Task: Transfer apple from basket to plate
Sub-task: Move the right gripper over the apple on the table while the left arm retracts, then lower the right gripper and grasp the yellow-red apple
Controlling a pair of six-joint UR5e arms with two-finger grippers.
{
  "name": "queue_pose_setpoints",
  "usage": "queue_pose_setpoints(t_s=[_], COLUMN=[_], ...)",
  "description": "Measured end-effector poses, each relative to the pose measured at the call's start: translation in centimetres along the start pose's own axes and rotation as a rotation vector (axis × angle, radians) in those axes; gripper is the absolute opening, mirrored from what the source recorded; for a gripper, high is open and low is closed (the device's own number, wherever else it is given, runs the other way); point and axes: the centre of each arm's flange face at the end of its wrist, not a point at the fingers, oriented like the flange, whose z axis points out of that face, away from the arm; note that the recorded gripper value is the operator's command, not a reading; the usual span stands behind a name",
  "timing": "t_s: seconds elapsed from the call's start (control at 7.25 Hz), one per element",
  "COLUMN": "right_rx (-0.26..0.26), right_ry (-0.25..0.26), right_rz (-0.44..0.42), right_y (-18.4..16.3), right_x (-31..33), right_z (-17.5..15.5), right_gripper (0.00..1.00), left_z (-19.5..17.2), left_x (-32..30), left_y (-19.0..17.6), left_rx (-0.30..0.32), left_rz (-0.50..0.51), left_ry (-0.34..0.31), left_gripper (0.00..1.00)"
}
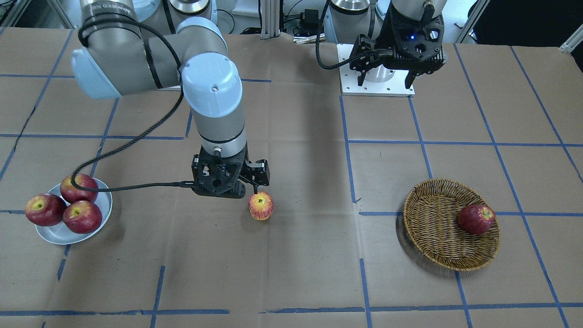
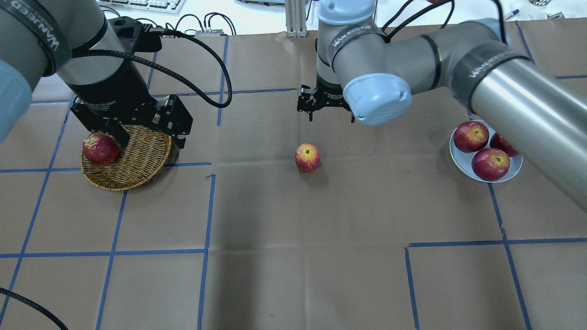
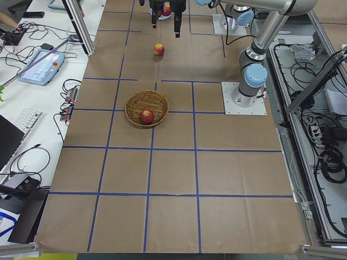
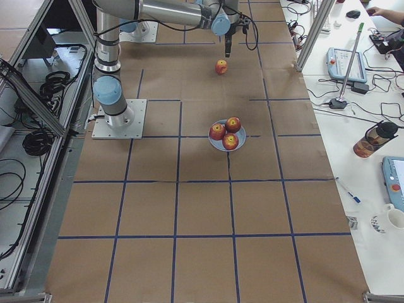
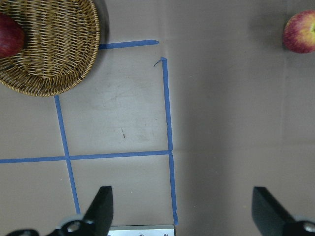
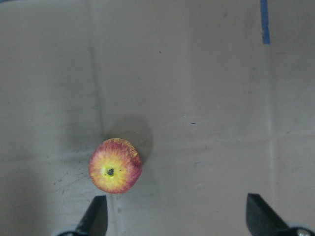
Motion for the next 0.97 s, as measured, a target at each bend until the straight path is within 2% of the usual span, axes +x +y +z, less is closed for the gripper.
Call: queue_pose_setpoints(t_s=[0.28,0.55,0.69,0.83,0.97], right_rx=[-0.008,-0.023,-0.022,-0.027,-0.033], right_ry=[0.003,0.01,0.009,0.011,0.012], right_rz=[-0.022,-0.041,-0.045,-0.047,-0.047], right_y=[0.2,1.0,1.2,1.4,1.5], right_x=[-3.2,-3.8,-3.8,-3.8,-3.8], right_z=[6.0,10.4,11.9,13.0,13.5], right_gripper=[1.0,1.0,0.95,0.85,0.69], left_z=[-0.1,-0.1,-0.1,-0.1,-0.1], left_x=[-0.1,-0.1,-0.1,-0.1,-0.1], left_y=[0.0,0.1,0.2,0.2,0.2], left_rx=[0.002,0.002,0.002,0.002,0.002], left_rz=[-0.001,0.0,0.0,-0.001,-0.001], left_ry=[0.002,-0.001,-0.002,-0.002,-0.001], left_gripper=[0.99,0.99,0.99,0.99,0.99])
